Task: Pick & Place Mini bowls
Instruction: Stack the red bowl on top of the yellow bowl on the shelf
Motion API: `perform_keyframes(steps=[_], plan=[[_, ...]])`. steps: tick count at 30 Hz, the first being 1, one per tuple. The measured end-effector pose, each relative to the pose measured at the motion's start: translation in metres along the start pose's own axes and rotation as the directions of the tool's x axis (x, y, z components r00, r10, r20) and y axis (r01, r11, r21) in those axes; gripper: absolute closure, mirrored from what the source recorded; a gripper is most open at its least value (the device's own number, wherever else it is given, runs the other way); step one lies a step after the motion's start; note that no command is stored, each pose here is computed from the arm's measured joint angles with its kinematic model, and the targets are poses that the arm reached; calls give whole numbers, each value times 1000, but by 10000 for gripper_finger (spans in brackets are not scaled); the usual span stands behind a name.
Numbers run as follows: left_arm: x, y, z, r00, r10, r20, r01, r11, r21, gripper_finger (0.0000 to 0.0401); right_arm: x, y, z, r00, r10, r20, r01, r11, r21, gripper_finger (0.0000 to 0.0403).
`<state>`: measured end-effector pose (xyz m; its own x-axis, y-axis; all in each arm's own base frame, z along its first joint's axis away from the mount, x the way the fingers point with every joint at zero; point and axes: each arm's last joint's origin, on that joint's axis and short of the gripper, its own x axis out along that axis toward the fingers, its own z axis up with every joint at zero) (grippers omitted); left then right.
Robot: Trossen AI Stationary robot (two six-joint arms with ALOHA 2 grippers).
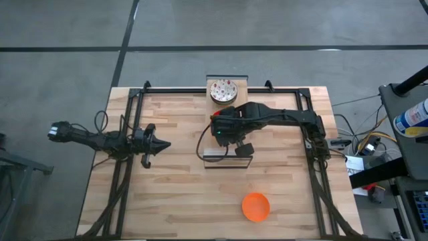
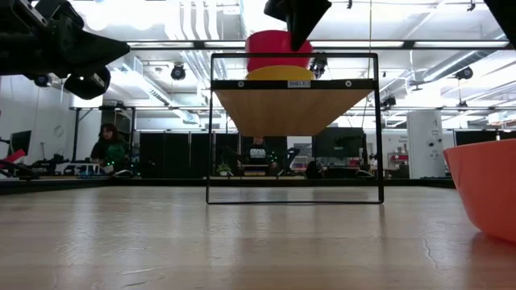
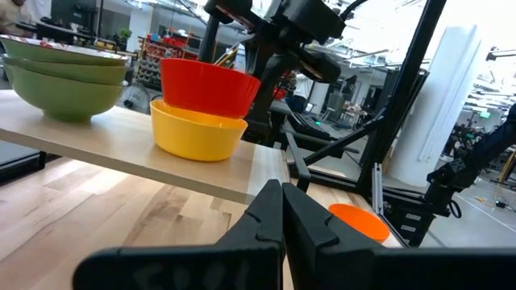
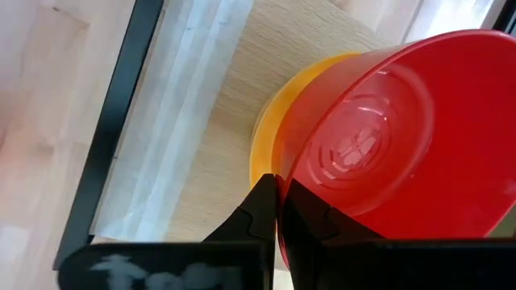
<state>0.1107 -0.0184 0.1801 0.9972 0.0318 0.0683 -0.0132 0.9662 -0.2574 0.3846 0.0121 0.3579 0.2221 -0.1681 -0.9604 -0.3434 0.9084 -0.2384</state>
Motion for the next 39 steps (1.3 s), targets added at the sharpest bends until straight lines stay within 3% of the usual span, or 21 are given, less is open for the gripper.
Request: perform_keyframes(steps=[4, 10, 17, 24, 33, 39], plan=[[0, 0, 0, 1000, 0, 0, 0, 1000, 0, 398, 0, 0, 0, 1000, 7, 3, -7, 999, 33, 373], [0, 0, 0, 1000, 0, 0, 0, 1000, 0, 398, 0, -1, -1, 1000, 6, 3, -6, 997, 77, 302], [0, 0, 0, 1000, 0, 0, 0, 1000, 0, 398, -29, 3, -13, 997, -28, 67, 20, 992, 123, 248], [0, 0, 0, 1000, -1, 0, 1, 1000, 0, 398, -48, -2, -18, 980, -141, 141, 97, 954, 282, 252], [0, 0, 0, 1000, 0, -1, 0, 1000, 0, 398, -13, 3, -2, 989, -134, 54, 117, 961, 251, 275], [0, 0, -1, 1000, 1, -5, -1, 1000, 2, 398, -7, 4, -1, 991, -131, 43, 117, 965, 236, 289]])
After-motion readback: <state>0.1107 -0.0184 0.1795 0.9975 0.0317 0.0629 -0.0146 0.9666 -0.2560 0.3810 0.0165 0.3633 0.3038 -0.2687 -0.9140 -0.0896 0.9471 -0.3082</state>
